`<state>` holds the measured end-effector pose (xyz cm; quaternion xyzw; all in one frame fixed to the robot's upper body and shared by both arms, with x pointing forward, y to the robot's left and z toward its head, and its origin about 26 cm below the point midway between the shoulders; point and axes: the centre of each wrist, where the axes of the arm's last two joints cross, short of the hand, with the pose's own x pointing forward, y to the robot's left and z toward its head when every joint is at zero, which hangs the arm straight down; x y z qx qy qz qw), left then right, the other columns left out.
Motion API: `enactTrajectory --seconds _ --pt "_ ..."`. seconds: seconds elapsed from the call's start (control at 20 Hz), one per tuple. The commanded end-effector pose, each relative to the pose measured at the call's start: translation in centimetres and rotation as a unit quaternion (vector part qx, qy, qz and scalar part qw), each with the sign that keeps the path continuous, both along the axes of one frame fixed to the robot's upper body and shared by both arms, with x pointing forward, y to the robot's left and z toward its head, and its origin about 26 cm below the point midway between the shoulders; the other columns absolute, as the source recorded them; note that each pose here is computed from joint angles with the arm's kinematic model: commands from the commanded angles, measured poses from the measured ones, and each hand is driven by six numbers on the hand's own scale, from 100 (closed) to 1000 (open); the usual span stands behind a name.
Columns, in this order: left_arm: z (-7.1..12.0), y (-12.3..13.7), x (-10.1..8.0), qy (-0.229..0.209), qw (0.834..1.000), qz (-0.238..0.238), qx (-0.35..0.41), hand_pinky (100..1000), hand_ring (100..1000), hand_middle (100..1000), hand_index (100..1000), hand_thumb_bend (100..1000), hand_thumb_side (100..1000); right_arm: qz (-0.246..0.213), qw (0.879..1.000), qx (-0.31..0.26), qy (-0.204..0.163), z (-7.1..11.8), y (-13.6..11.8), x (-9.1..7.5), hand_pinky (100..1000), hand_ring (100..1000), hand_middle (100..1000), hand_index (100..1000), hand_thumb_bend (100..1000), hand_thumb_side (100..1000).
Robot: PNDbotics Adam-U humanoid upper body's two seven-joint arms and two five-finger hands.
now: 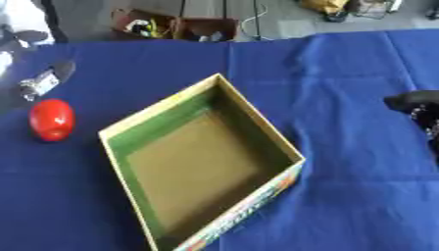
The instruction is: Pick up objects on the table and place them in the box.
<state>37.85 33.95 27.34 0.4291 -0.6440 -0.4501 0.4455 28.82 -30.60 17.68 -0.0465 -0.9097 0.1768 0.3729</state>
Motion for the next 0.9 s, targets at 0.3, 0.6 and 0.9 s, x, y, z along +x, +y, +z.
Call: enactTrajectory --seconds 0.3,0.6,0.9 --pt "2.7 4.1 1.6 0.028 0.996 0.061 0.061 903 973 1000 1000 663 931 -0.001 1.0 -0.021 -0.009 0.6 -0.2 -0.1 843 775 591 720 100 1000" --pt "2.5 6.3 3.1 0.082 0.991 0.07 0.085 922 994 1000 1000 713 927 -0.004 1.0 -0.025 -0.004 0.5 -0.2 -0.2 844 774 590 718 100 1000" --pt "2.4 7.5 3.6 0.124 0.986 0.054 0.098 930 1000 1000 1000 735 881 -0.008 1.0 -0.027 -0.002 0.5 -0.3 -0.2 844 768 581 712 100 1000"
